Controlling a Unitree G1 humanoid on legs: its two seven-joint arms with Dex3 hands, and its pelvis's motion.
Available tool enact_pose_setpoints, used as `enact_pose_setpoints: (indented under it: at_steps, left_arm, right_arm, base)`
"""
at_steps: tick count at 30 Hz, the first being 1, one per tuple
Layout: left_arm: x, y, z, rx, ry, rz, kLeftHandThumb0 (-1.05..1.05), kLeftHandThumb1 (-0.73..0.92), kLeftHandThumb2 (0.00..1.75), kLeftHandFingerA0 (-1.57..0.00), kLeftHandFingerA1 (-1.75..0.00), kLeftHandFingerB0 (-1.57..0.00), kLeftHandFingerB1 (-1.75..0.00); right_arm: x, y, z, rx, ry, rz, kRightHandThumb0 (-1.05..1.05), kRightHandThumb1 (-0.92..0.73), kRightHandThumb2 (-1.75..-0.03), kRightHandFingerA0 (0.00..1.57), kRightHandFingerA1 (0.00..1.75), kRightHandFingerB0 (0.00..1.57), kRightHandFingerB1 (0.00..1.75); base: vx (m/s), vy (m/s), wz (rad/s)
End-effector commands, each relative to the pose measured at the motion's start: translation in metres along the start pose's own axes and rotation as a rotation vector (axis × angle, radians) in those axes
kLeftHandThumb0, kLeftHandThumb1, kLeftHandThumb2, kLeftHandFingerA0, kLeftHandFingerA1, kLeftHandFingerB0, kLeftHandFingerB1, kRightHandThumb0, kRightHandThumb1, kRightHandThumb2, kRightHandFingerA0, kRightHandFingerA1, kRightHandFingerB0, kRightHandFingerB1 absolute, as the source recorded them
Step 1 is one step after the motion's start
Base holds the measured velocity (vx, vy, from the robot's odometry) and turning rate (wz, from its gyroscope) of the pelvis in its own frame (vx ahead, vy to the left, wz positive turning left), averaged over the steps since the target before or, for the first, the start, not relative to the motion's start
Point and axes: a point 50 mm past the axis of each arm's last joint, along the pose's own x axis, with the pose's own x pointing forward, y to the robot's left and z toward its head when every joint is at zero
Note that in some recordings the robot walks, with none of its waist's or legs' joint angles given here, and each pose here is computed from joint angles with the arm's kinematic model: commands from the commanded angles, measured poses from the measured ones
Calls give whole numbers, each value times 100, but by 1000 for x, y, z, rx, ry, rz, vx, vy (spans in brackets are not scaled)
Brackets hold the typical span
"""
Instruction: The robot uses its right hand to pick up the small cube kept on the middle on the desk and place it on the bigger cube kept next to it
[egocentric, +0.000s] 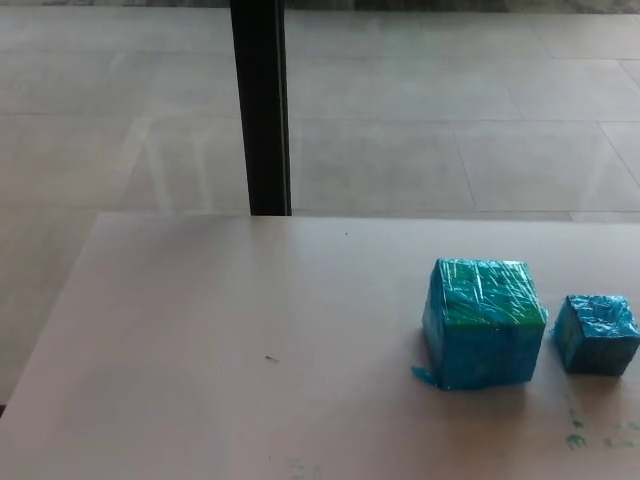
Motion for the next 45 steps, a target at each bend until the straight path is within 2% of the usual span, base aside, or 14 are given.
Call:
enact_pose_setpoints:
  at_steps: [1, 8, 11, 13, 19, 22, 26, 32, 33, 34, 41, 42, 43, 45]
  left_arm:
    - [-4, 5, -3, -27, 11, -53, -103, 66, 104, -26, -68, -4, -43]
    - [-2, 5, -6, -33, 30, -43, -94, 77, 63, -24, -69, -10, -40]
    - [-1, 6, 0, -72, 19, -48, -104, 65, 102, -32, -74, -7, -50]
    - [-1, 6, 0, -78, 13, -43, -100, 60, 79, -28, -74, -9, -48]
    - [-1, 8, 1, -29, 7, -21, -103, 67, 103, -28, -68, -8, -47]
    - [-1, 9, 1, -39, 11, -17, -96, 76, 64, -29, -69, -12, -43]
    - [-2, 10, 0, -32, 9, -19, -103, 67, 103, -27, -69, -9, -49]
    - [-4, 10, -1, -22, 11, -31, -97, 62, 103, -28, -68, -5, -46]
    - [-4, 10, -1, -26, 13, -31, -96, 76, 63, -28, -70, -12, -43]
    - [-3, 10, -1, -26, 12, -28, -94, 60, 103, -29, -69, -5, -46]
    - [-3, 12, -1, -25, 22, -17, -96, 62, 103, -30, -69, -5, -46]
    - [-4, 13, -2, -17, 21, -17, -95, 78, 64, -30, -71, -12, -43]
    - [-4, 13, -1, -11, 20, -21, -97, 64, 106, -27, -68, 0, -43]
    - [-4, 13, -1, -22, 17, -16, -95, 79, 64, -30, -72, -12, -43]
  right_arm:
    - [-5, -10, 2, -8, -34, 41, -80, -75, -62, 63, 66, 30, 53]
    - [-9, -20, -1, -30, -3, 52, -76, -76, -62, 62, 66, 34, 50]
    - [-11, -29, 2, -39, 39, 37, -79, -77, -64, 58, 75, 30, 56]
    - [-12, -39, -1, 1, 69, -28, -81, -67, -104, 48, 77, 25, 61]
    - [-14, -81, 20, 240, -4, -251, -70, -80, -64, 15, 89, 14, 62]
    - [-21, -106, 47, 266, -105, -309, -41, -45, -105, 6, 59, 0, 54]
    - [-33, -138, 104, 190, -252, -353, -104, -68, -108, 1, 53, 1, 35]
    - [-58, -160, 184, 107, -485, -432, -105, -66, -110, 0, 53, 0, 34]
    - [-63, -161, 194, 104, -517, -438, -105, -65, -109, 0, 46, 0, 32]
    - [-66, -162, 202, 100, -539, -438, -105, -63, -109, 0, 36, 0, 32]
    - [-96, -157, 273, -23, -720, -446, -91, -60, -106, 1, 46, 0, 34]
    - [-98, -156, 281, -20, -728, -437, -94, -76, -68, 0, 61, 0, 37]
    - [-99, -154, 289, -58, -741, -442, -91, -58, -108, 0, 45, 0, 33]
    - [-101, -149, 304, -75, -807, -380, -104, -69, -110, 1, 42, 0, 15]
  base:
    - [0, 0, 0]
    - [0, 0, 0]
    - [0, 0, 0]
    - [0, 0, 0]
    - [0, 0, 0]
    - [0, 0, 0]
    - [0, 0, 0]
    - [0, 0, 0]
    - [0, 0, 0]
    - [0, 0, 0]
    - [0, 0, 0]
    - [0, 0, 0]
    - [0, 0, 0]
    - [0, 0, 0]
